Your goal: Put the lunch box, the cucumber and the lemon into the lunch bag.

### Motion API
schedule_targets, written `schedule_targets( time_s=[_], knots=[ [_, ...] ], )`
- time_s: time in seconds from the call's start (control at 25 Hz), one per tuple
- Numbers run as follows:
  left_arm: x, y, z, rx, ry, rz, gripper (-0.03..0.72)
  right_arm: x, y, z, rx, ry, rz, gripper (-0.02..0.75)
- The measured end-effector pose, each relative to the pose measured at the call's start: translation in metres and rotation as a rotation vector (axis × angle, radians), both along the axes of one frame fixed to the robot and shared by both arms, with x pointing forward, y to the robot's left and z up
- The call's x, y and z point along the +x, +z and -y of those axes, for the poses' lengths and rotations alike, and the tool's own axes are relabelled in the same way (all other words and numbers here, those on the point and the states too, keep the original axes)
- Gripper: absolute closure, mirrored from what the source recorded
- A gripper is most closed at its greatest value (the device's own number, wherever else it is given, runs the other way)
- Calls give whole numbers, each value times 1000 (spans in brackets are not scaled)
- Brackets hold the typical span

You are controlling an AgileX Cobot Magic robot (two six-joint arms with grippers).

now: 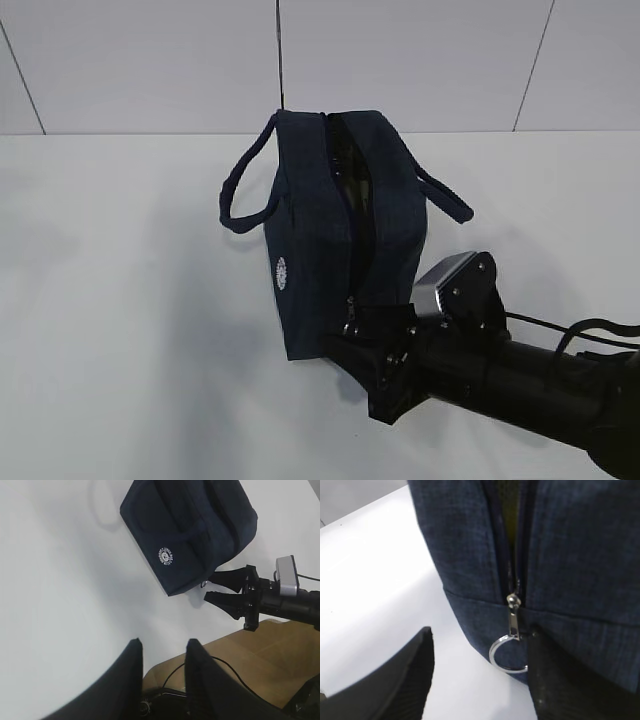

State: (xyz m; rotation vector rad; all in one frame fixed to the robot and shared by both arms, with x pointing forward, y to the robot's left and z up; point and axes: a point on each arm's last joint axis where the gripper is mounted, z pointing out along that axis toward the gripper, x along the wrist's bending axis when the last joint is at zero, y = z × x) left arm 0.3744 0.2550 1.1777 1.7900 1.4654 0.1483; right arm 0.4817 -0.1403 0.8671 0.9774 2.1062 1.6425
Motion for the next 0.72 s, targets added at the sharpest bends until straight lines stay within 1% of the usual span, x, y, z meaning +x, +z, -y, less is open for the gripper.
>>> schedule_targets(
  time_s=[0.2,0.48,0.64,0.72],
  knots=[
    [0,0,0,-1,2,3,480,2,0,-1,-11,2,-4,297],
    [0,0,0,-1,2,3,480,6,-3,3,-32,-56,-31,297],
    [0,0,0,-1,2,3,480,5,-3,5,-93,-68,-70,297],
    [1,0,0,-1,4,7,480,5,-3,6,-104,-70,-77,297]
  ],
)
